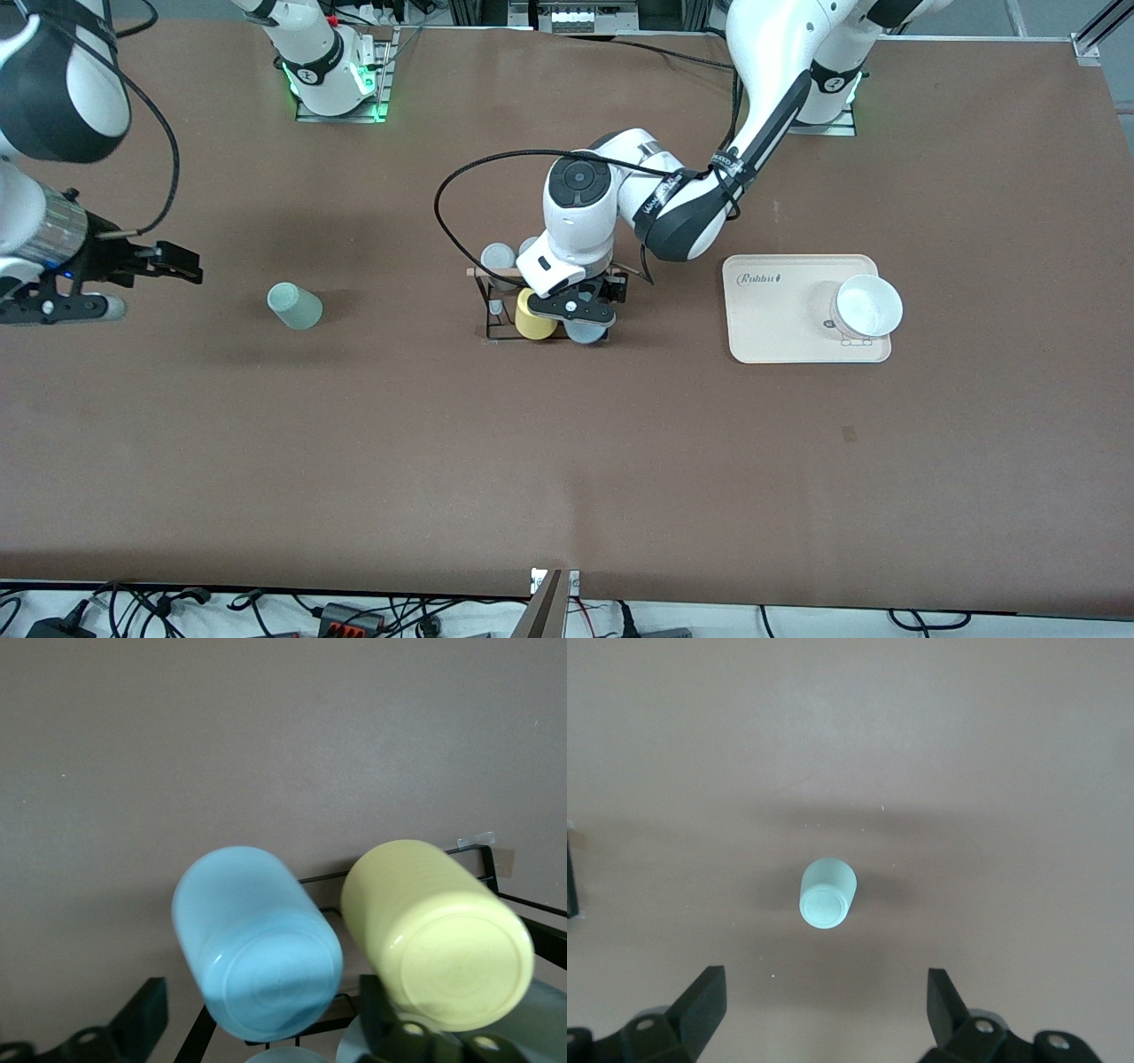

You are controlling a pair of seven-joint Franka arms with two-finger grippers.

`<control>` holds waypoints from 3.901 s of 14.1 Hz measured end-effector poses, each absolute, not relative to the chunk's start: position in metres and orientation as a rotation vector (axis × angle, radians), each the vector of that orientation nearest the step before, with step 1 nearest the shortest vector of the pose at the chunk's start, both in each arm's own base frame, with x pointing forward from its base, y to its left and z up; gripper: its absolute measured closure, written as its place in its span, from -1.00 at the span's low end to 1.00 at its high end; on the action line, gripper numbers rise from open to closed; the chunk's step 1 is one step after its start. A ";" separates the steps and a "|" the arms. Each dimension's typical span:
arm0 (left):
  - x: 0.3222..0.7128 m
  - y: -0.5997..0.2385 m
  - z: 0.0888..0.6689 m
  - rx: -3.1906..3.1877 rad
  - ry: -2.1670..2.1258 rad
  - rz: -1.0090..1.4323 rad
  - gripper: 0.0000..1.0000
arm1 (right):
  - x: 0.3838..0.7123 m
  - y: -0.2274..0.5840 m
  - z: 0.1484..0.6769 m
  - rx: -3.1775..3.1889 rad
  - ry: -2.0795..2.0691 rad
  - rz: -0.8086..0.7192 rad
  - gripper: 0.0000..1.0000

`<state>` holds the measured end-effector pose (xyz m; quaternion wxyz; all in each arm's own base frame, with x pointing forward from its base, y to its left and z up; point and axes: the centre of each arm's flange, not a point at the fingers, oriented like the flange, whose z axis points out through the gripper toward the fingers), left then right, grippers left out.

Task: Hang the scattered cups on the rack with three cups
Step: 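Hang the blue cup on the rack while the right gripper reaches the green cup, then grasp the pale green cup with the right gripper while the left gripper withdraws, then lift the pale green cup and carry it to the rack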

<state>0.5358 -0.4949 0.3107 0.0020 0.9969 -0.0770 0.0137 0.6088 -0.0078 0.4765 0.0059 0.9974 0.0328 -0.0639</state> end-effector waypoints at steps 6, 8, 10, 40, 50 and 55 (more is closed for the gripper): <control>0.557 -0.460 0.378 3.158 -0.257 0.071 -1.00 | 0.626 -0.003 0.401 3.112 0.095 -0.252 -1.00; 0.570 -0.419 0.418 3.199 -0.262 0.046 -1.00 | 0.623 0.000 0.373 3.110 0.084 -0.253 -1.00; 0.583 -0.372 0.452 3.231 -0.306 0.009 -1.00 | 0.614 0.007 0.348 3.104 0.051 -0.288 -1.00; 0.548 -0.037 0.596 3.071 -0.084 0.003 -1.00 | 0.558 0.009 0.224 3.110 -0.079 -0.371 -1.00; 0.548 -0.038 0.595 3.071 -0.083 0.001 -1.00 | 0.567 0.018 0.240 3.113 -0.055 -0.359 -0.31; 0.548 -0.038 0.596 3.071 -0.083 0.001 -1.00 | 0.621 0.078 0.365 3.164 0.043 -0.370 -0.31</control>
